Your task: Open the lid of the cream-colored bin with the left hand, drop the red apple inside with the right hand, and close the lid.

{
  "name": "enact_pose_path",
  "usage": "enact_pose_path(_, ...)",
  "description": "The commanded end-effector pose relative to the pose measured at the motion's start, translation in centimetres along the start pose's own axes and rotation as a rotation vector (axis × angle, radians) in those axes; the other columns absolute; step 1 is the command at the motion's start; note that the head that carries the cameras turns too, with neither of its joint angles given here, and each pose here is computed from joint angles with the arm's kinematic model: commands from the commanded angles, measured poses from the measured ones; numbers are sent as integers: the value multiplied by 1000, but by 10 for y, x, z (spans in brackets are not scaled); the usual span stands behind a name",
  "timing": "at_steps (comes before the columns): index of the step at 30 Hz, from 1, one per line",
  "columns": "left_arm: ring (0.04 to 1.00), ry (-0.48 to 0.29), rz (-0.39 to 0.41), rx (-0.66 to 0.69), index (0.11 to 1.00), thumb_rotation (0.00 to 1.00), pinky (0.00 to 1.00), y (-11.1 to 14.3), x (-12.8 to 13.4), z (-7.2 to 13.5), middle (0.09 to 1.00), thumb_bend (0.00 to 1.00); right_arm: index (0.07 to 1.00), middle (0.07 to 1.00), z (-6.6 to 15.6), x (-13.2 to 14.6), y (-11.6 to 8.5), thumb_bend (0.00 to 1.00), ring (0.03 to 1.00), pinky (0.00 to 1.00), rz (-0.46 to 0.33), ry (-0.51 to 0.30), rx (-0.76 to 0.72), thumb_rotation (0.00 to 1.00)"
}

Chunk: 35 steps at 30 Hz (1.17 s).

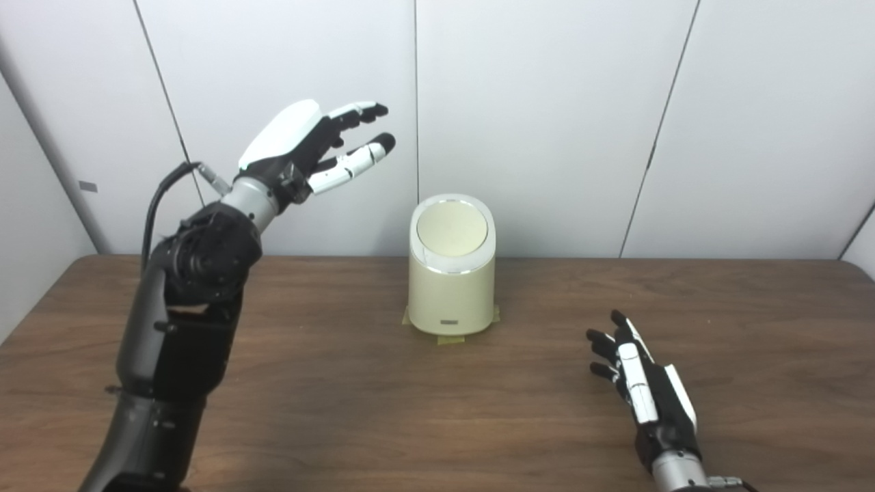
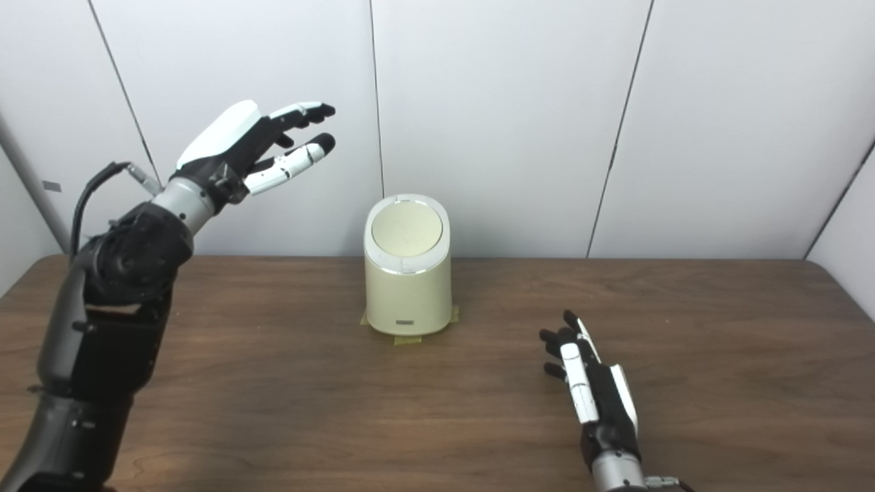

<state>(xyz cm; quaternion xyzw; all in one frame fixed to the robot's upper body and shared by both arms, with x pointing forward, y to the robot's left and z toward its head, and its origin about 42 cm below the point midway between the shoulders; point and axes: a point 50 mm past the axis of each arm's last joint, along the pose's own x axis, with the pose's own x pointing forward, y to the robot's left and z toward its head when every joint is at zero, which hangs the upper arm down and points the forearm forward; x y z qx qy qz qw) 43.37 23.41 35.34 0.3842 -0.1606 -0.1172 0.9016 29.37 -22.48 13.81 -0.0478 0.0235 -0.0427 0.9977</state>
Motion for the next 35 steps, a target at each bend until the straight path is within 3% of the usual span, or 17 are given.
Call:
enact_pose_path(1, 899, -17, 46, -96, 918, 985, 857, 14, -12, 6, 909, 443, 950, 857, 25, 6, 0, 534, 865, 806, 5, -123, 31, 1000)
enact_pose_path(5, 906, 25, 74, -241, 937, 1000, 878, 1, -45, -11, 917, 453, 954, 872, 27, 5, -2, 556, 867, 817, 7, -134, 60, 994)
enact_pose_path(7, 914, 52, 103, -305, 944, 986, 890, -11, -64, -20, 922, 495, 955, 872, 29, 4, -3, 569, 868, 818, 3, -137, 67, 993)
enact_pose_path(12, 920, 95, 142, -448, 956, 972, 900, -44, -100, -35, 929, 482, 952, 862, 33, 3, -5, 569, 866, 814, -4, -156, 91, 983)
enact_pose_path(18, 923, 162, 188, -572, 963, 999, 911, -78, -125, -44, 942, 474, 934, 892, 41, -2, -6, 597, 885, 828, 4, -168, 100, 980)
enact_pose_path(23, 940, 187, 212, -677, 984, 1000, 924, -98, -146, -52, 962, 412, 911, 934, 45, -3, -8, 595, 914, 875, 39, -188, 76, 999)
enact_pose_path(35, 1000, 246, 241, -764, 1000, 993, 1000, -130, -180, -61, 1000, 379, 924, 956, 45, -10, -12, 555, 966, 928, 45, -172, 53, 1000)
